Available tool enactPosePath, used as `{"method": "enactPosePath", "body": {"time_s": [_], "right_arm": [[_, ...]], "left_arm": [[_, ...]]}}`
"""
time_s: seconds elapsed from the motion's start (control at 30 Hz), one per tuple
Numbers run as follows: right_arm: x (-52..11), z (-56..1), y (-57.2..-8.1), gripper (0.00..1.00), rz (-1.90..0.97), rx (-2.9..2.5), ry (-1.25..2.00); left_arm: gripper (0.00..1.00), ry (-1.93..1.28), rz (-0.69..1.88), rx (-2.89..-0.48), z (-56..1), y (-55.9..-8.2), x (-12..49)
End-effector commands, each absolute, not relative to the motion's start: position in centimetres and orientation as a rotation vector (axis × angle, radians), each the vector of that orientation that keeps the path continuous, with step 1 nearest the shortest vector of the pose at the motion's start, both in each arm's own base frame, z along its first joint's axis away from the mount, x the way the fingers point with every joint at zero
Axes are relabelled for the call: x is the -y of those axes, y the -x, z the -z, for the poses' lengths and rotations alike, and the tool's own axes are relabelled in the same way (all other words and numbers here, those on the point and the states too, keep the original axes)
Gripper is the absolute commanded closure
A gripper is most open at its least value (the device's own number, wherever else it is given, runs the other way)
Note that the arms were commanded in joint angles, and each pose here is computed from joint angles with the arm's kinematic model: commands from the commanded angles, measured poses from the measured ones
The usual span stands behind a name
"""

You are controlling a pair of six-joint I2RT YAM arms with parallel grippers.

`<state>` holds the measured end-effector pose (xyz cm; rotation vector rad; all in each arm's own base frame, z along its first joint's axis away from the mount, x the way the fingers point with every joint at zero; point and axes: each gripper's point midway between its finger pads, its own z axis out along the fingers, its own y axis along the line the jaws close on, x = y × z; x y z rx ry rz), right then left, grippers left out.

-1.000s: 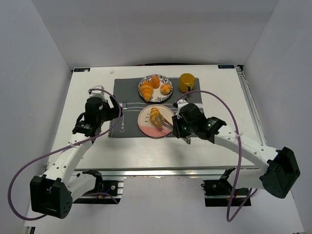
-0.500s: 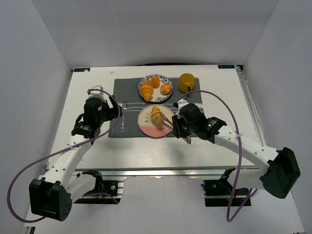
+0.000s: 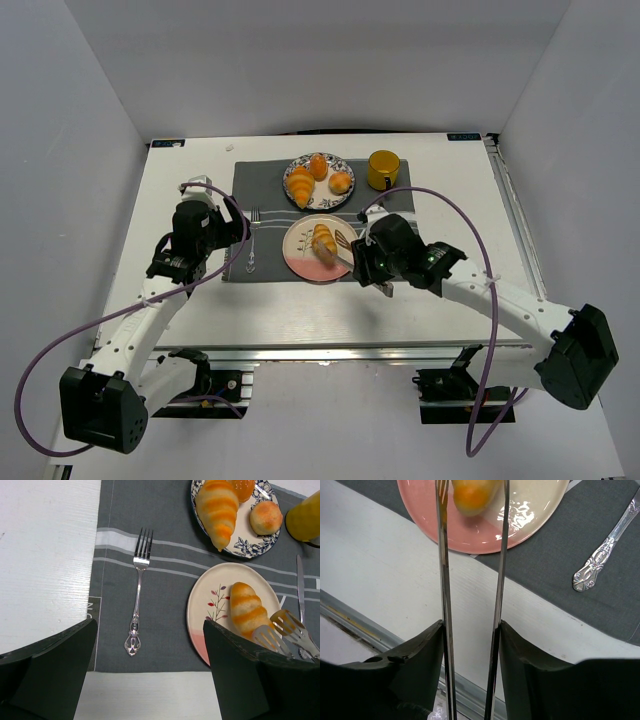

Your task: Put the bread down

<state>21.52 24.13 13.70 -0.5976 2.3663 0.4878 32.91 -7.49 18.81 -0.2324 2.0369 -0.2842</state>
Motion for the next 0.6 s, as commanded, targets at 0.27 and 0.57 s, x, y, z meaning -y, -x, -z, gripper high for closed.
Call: {"method": "enactPosePath", "body": {"time_s": [0.27,0.57], "right_arm": [[-24.5,-15.7,-21.5,0.47,-0.534,-2.298,0.568],[-20.8,-20.1,-24.0,0.48,-0.344,-2.191,0.343]], "left_arm": [[0.02,0.241,0.294,-2.021,-19.3,-32.6,7.4],[0.02,0.238,0.292,-2.022,-19.3,-32.5,7.4]]}}
